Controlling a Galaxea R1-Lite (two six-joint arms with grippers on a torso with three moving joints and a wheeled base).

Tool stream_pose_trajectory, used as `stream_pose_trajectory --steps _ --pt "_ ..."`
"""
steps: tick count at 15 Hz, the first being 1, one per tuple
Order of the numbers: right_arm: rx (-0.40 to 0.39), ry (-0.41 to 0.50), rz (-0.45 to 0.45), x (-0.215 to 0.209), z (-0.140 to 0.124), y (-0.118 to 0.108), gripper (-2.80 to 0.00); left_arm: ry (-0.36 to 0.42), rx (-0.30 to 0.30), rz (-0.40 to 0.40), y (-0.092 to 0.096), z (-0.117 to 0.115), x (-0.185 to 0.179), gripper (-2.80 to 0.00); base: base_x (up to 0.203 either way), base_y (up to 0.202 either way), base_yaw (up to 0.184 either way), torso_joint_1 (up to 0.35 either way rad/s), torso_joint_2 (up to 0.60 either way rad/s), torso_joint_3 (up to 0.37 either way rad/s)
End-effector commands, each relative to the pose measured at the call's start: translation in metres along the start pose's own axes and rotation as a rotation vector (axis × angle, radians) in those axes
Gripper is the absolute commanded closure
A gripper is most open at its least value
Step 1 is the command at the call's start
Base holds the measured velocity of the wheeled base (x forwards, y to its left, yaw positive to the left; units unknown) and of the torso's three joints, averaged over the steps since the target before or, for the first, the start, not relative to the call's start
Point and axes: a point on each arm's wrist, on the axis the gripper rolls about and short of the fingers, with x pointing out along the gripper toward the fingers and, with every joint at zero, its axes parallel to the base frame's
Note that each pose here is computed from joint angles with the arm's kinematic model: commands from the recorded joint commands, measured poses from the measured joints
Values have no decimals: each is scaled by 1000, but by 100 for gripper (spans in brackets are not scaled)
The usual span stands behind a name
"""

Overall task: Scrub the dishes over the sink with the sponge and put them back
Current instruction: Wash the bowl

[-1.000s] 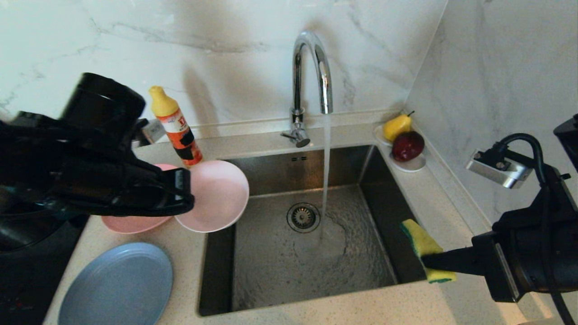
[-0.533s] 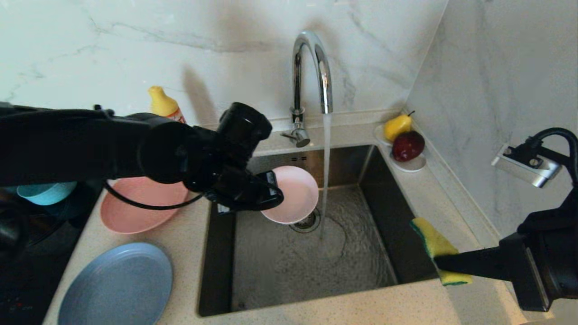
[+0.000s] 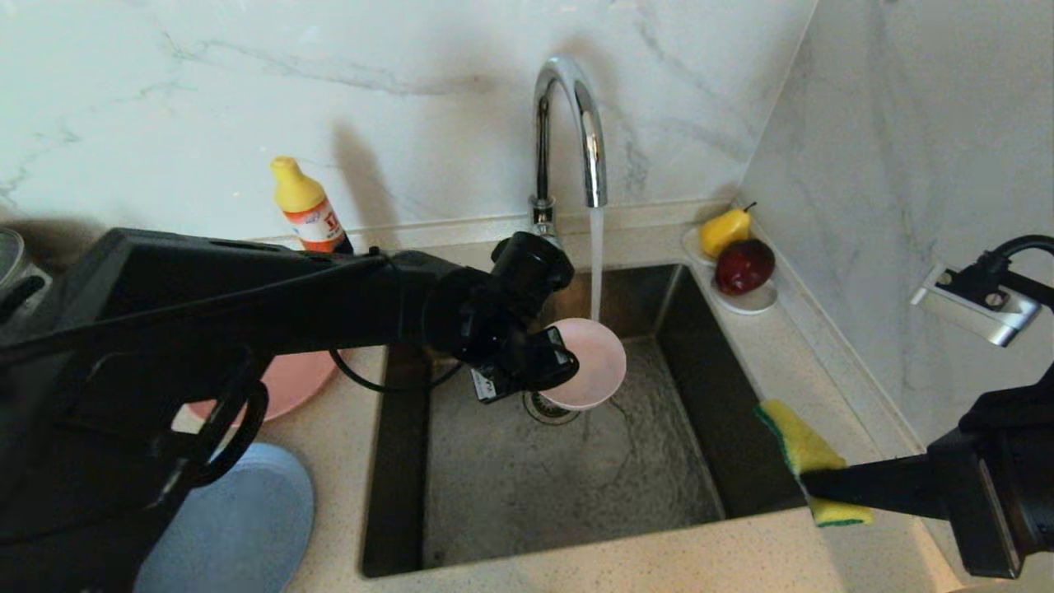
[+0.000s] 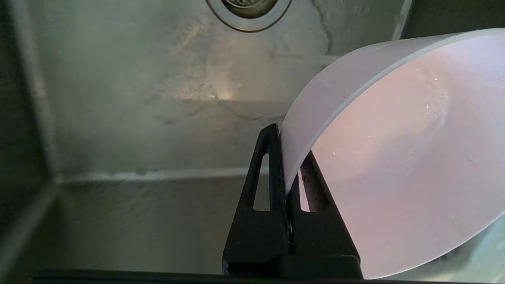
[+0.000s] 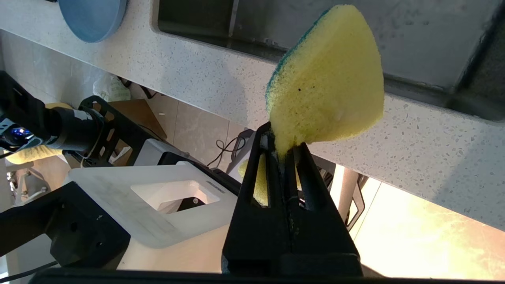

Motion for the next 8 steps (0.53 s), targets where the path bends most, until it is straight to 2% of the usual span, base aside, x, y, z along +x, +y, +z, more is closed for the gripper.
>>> stream_pose_trajectory --steps 1,5,8 --pt "3 1 1 -1 -1 0 0 2 -9 6 -3 -1 17 0 0 0 0 0 0 0" --pt "8 10 -6 2 -1 -1 0 -33 -19 -34 -9 2 24 0 0 0 0 0 0 0" --pt "9 15 -12 2 -3 -3 0 -21 -18 -23 -8 -1 31 0 0 0 0 0 0 0"
